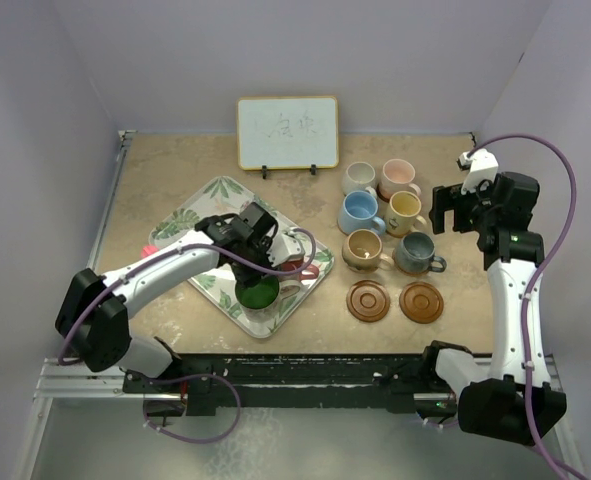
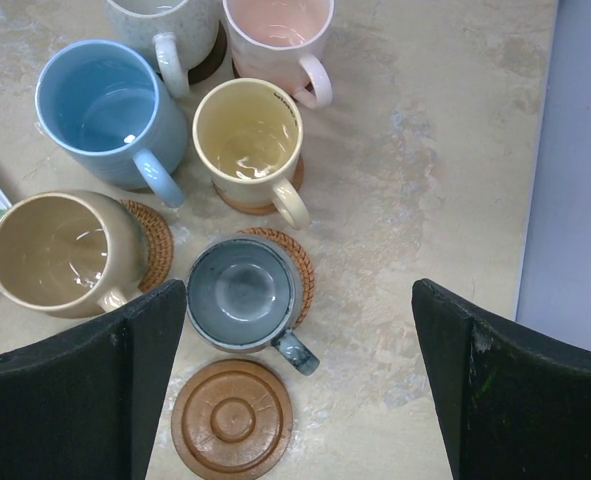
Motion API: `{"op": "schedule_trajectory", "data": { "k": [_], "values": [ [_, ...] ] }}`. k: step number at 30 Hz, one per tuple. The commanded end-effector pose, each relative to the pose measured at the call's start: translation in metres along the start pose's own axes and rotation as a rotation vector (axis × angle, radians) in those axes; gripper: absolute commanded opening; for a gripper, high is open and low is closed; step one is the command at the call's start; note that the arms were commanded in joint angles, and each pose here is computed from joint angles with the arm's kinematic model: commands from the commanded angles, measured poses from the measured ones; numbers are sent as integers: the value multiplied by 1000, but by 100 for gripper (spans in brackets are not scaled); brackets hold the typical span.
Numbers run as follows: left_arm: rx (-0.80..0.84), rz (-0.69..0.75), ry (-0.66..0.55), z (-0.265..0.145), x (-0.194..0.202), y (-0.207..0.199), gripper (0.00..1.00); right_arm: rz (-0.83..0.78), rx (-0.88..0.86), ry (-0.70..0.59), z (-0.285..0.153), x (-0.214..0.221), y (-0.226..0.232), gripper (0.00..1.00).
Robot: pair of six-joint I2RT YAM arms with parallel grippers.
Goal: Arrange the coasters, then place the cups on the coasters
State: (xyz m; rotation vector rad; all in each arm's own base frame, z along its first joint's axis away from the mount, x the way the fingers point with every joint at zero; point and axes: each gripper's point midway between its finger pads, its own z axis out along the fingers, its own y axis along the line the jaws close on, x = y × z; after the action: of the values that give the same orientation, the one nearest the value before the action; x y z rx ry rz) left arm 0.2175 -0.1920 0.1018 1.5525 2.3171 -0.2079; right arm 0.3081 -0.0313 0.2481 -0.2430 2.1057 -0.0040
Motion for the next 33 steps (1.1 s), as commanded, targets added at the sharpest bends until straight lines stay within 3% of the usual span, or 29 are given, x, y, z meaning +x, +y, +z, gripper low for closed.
{"op": "schedule_trajectory", "data": {
  "k": [1,6,13,19,33],
  "values": [
    [-11,28,-16,4,-4,5,32,-10,-25,-19,2,-5,3,96],
    [-17,21,-6,2,0,4,26,-8,-27,-14,3,-4,3,96],
    [-41,-34,-8,-5,9,2,39,-6,-32,-9,4,-3,3,96],
    [-52,-41,0,-3,20,1,39,-4,-31,-5,5,-2,3,96],
    [-29,-20,6,-4,21,-1,6,-3,-31,2,7,0,3,96]
  ]
}}
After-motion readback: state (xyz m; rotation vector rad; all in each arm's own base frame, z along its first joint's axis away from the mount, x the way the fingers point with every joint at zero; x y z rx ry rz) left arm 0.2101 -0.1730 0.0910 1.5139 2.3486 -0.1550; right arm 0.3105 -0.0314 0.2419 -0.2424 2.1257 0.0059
